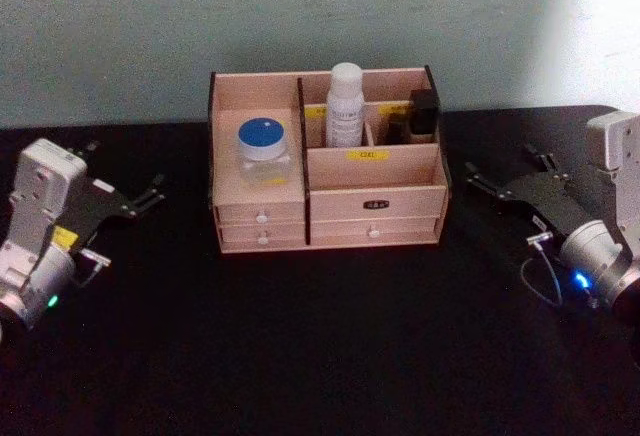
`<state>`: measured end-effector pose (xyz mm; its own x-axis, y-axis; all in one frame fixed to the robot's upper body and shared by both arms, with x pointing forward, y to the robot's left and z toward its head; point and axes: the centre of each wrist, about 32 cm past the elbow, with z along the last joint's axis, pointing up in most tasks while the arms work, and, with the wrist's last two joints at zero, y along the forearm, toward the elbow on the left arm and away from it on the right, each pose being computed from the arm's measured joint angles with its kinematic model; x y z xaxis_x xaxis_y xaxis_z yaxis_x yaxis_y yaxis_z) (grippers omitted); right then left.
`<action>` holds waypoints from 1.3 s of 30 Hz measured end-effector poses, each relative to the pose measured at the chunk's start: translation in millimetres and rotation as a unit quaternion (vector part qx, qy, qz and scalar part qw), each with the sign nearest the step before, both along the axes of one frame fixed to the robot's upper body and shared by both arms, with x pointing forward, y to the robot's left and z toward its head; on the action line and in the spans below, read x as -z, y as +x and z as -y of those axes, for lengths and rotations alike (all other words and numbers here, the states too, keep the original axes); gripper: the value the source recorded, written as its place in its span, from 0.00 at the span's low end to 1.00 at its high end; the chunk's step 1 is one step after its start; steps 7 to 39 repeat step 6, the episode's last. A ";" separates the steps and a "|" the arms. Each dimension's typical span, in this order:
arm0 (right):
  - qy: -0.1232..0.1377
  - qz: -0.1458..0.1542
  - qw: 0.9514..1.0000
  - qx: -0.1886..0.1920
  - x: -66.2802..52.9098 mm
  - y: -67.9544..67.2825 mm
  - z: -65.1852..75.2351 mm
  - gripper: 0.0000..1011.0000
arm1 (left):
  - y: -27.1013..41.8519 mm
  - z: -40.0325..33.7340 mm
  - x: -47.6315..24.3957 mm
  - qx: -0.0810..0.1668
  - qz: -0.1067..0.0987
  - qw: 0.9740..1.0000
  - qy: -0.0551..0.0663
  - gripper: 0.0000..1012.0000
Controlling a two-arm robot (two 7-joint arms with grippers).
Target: Pick up the facial cleanser and watermelon frost from the table and place them into the tiered storage box.
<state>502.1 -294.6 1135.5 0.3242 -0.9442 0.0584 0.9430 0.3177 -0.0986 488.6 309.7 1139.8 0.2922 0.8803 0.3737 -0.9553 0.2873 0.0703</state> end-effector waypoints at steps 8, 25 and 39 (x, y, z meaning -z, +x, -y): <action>0.000 0.000 1.000 0.000 0.0 0.0 0.0 0.99 | 0.0 0.0 0.0 0.000 0.000 1.000 0.000 0.99; 0.000 0.000 1.000 0.000 0.0 0.0 0.0 0.99 | 0.0 0.0 0.0 0.000 0.000 1.000 0.000 0.99; 0.000 0.000 1.000 0.000 0.0 0.0 0.0 0.99 | 0.0 0.0 0.0 0.000 0.000 1.000 0.000 0.99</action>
